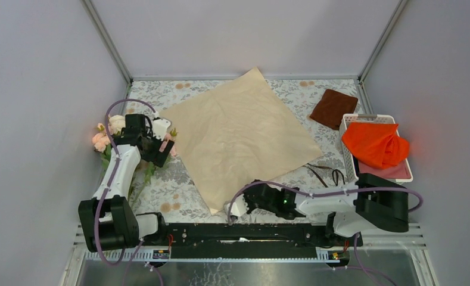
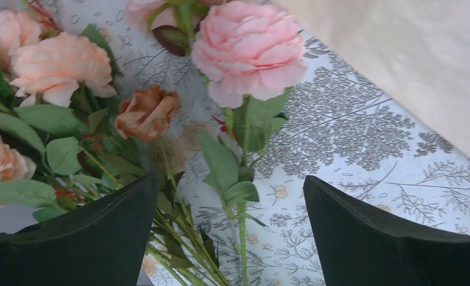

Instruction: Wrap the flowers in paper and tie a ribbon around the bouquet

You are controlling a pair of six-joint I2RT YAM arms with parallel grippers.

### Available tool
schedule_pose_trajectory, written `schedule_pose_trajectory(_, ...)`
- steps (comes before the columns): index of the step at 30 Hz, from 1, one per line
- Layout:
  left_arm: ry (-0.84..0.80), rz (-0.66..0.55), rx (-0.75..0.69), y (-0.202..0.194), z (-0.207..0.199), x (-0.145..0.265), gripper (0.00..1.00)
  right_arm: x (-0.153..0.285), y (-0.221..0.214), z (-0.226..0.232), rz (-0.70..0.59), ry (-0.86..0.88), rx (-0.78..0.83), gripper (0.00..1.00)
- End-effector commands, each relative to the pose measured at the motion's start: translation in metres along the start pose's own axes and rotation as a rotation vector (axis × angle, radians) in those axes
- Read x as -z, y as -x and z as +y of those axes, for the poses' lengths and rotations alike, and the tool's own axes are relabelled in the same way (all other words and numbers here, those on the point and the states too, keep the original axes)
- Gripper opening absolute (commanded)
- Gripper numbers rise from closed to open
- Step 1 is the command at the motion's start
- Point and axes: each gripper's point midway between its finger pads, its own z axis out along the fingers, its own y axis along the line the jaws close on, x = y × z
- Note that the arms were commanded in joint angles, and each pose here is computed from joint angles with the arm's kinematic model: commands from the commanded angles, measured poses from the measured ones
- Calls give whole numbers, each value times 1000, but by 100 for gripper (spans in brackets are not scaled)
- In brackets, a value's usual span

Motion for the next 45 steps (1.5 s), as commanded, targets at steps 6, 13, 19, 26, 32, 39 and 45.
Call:
schedule_pose_trajectory(6,60,28,34,-10,34,12,98,48,-18,59,100,218,79,55)
schedule_pose_trajectory(13,154,78,113,-23,78,44,98,101,87,-34,-393,-43,-259,100)
schedule_pose_trajectory(19,163,132,273,-67,110,49,95,159,110,-119,-615,-314,-752,100)
schedule_pose_trajectory(26,71,157,357,-101,83,46,63,139,97,-147,-361,-349,-993,86)
schedule_pose_trajectory(32,-149,91,160,-97,5,68,50,111,100,-140,-316,-287,-1006,83)
schedule_pose_trajectory(39,-124,260,154,-128,1,39,63,96,102,-130,-295,-233,-987,82)
schedule_pose_trajectory(45,-114,264,112,-128,7,20,64,87,102,-123,-256,-186,-972,82)
